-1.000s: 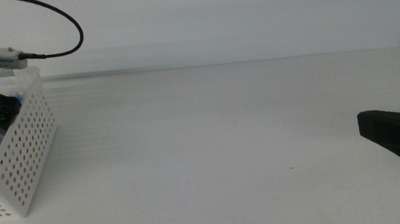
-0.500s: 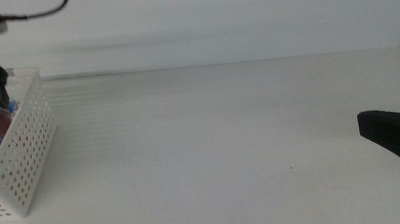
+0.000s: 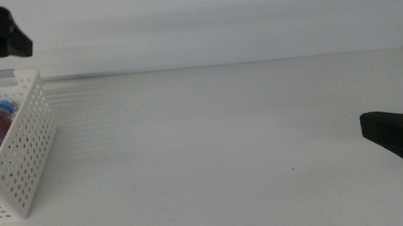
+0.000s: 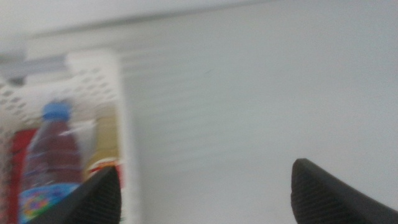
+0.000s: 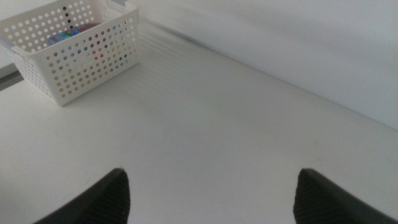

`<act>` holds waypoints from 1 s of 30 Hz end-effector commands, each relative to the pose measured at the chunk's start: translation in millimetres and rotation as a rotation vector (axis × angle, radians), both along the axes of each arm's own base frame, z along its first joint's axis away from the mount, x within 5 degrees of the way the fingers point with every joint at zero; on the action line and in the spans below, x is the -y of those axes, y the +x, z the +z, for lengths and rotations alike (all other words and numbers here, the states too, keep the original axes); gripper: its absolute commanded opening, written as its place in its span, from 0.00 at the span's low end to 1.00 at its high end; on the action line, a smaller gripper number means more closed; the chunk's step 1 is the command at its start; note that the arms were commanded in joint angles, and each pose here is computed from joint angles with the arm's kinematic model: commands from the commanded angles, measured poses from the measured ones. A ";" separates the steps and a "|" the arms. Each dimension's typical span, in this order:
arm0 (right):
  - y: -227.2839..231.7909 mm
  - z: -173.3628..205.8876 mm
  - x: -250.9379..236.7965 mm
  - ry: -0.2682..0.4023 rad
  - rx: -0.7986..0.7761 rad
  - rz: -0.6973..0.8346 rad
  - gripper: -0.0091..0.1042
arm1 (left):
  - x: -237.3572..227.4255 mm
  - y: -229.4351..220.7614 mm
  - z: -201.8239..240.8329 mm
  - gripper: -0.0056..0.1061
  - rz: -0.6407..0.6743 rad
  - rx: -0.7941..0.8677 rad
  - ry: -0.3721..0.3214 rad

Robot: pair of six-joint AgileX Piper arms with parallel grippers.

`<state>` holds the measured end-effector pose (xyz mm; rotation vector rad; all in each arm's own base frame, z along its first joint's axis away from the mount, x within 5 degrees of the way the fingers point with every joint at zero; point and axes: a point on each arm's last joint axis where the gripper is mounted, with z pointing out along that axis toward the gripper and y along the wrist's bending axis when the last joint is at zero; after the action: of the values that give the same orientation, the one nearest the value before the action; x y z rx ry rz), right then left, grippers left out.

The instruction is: Use arms to grab the bottles and put them into the dustbin to the left of the table.

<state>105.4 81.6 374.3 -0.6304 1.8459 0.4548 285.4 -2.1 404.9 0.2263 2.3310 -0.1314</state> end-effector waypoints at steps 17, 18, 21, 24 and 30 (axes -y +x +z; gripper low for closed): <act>0.9 14.6 0.6 0.043 0.089 -0.005 0.73 | 39.9 -64.5 39.8 0.86 -0.022 0.436 -0.121; 0.9 14.6 0.6 0.043 0.089 -0.005 0.73 | 39.0 -66.3 40.1 0.86 -0.020 0.442 -0.111; 0.9 14.6 0.6 0.043 0.089 -0.005 0.73 | 37.5 -67.3 42.4 0.86 -0.017 0.466 -0.092; 0.9 14.6 0.6 0.043 0.089 -0.005 0.73 | 34.6 -65.2 46.0 0.86 -0.003 0.513 -0.072; 0.9 14.6 0.6 0.043 0.089 -0.005 0.73 | 34.2 -65.0 46.6 0.86 -0.002 0.522 -0.066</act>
<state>105.4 81.6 374.3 -0.6304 1.8459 0.4548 226.2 -37.4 432.2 0.2370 1.9209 -0.1199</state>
